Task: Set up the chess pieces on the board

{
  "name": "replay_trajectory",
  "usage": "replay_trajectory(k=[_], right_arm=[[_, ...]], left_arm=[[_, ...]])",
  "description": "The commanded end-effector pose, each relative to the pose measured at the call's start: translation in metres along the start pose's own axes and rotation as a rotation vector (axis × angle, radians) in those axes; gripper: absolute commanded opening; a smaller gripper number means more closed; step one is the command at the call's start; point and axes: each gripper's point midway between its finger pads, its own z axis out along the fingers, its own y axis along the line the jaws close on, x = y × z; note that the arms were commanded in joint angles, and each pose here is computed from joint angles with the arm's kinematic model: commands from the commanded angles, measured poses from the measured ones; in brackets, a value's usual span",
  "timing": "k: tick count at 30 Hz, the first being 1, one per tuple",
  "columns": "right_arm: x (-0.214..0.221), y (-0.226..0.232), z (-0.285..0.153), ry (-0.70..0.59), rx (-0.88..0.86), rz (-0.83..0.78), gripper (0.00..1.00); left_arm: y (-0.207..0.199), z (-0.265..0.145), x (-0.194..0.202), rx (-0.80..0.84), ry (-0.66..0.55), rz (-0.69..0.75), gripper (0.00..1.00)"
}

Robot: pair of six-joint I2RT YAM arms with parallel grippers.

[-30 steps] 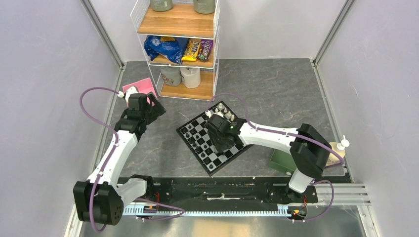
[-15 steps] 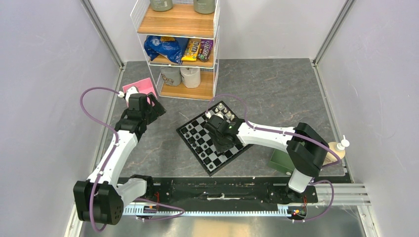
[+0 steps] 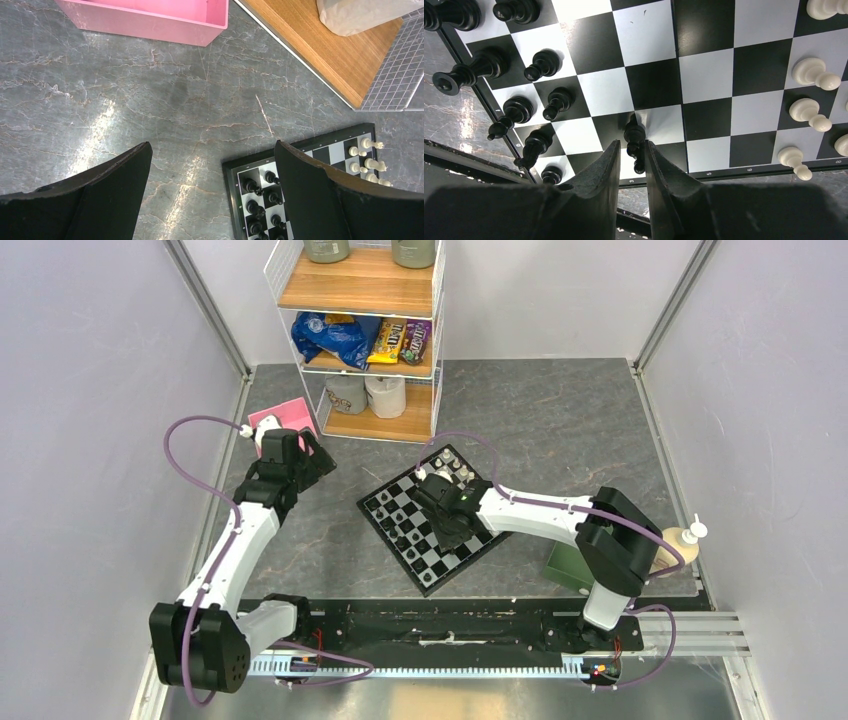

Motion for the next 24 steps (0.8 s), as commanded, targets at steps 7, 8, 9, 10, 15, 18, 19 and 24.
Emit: replay_trajectory(k=[7, 8, 9, 10, 15, 18, 19, 24], right_arm=[[-0.02, 0.007, -0.004, -0.059, -0.007, -0.009, 0.28], [-0.021, 0.008, -0.004, -0.061, -0.008, -0.009, 0.27], [-0.02, 0.007, -0.003, -0.06, -0.006, -0.009, 0.26], [-0.021, 0.008, -0.003, -0.062, -0.008, -0.009, 0.26], [-0.022, 0.009, -0.005, -0.064, -0.015, -0.012, 0.17], [-0.023, 0.01, -0.007, -0.069, -0.024, -0.014, 0.09], [-0.023, 0.011, -0.008, -0.071, -0.03, -0.018, 0.07], [-0.023, 0.021, -0.009, -0.061, -0.083, -0.028, 0.0]], left_arm=[[-0.003, 0.003, -0.011, 0.009, -0.034, 0.014, 1.0], [-0.004, 0.003, -0.012, 0.012, -0.036, 0.014, 1.0], [-0.004, 0.003, -0.011, 0.013, -0.034, 0.014, 1.0], [-0.004, 0.003, -0.012, 0.014, -0.035, 0.013, 1.0], [-0.007, 0.004, -0.012, 0.019, -0.03, 0.015, 1.0], [-0.007, 0.005, -0.012, 0.02, -0.027, 0.016, 1.0], [-0.007, 0.005, -0.012, 0.019, -0.026, 0.015, 1.0], [-0.008, 0.006, -0.012, 0.023, -0.024, 0.018, 1.0]])
